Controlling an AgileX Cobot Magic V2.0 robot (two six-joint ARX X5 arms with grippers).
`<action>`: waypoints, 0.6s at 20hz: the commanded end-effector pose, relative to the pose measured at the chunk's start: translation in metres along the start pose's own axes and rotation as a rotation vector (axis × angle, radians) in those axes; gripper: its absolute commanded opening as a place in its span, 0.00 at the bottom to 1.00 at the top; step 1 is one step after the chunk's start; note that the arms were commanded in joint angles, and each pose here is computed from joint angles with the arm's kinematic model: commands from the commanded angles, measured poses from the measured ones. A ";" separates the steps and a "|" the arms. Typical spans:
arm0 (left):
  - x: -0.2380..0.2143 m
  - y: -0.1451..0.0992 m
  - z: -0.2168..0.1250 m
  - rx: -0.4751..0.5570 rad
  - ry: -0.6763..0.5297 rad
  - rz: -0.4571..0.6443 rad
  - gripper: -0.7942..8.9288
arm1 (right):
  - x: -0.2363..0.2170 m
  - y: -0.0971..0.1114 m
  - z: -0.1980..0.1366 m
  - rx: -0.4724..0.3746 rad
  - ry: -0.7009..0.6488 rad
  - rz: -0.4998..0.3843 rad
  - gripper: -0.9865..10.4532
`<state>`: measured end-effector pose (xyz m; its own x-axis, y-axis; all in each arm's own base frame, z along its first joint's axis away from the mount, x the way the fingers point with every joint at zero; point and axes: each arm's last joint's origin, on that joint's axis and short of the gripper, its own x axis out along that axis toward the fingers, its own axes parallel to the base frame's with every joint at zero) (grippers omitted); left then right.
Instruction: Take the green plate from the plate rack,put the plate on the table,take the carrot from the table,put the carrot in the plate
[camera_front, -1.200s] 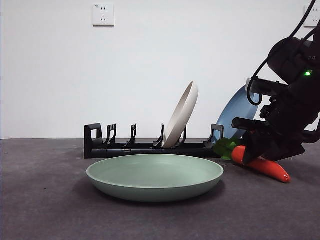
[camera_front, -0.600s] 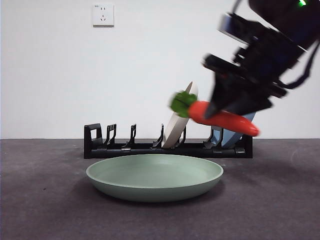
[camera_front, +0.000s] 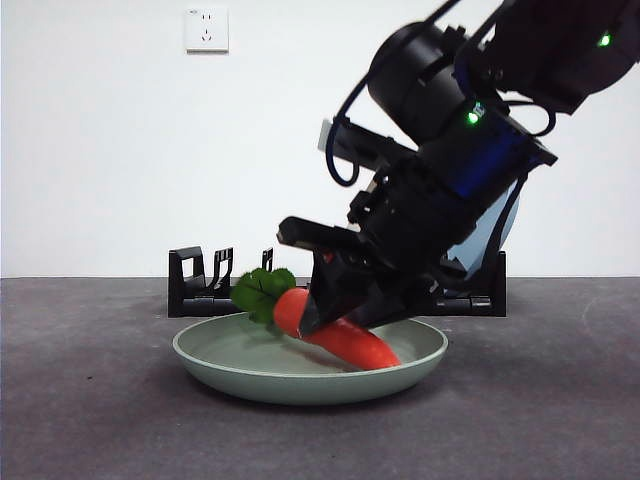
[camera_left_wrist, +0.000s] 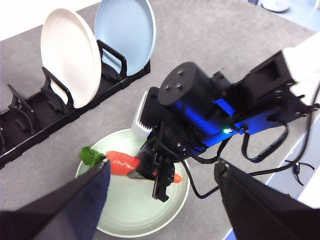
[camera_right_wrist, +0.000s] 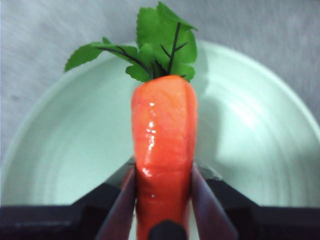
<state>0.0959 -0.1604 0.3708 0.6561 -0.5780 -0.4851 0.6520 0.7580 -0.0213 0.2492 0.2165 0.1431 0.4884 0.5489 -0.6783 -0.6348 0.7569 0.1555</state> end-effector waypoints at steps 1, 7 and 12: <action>0.001 -0.001 -0.001 -0.004 0.002 -0.001 0.45 | 0.006 -0.001 -0.005 0.014 0.016 -0.004 0.08; 0.001 0.000 -0.002 0.000 0.015 0.002 0.45 | 0.009 -0.002 -0.010 0.039 0.054 -0.002 0.54; 0.001 0.000 -0.003 0.002 0.018 0.002 0.45 | -0.017 0.004 0.009 0.035 -0.034 0.011 0.56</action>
<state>0.0955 -0.1597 0.3695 0.6521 -0.5714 -0.4983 0.6521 0.7580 -0.0157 0.2456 0.2136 0.1572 0.4931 0.5580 -0.6674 -0.6219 0.7626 0.1780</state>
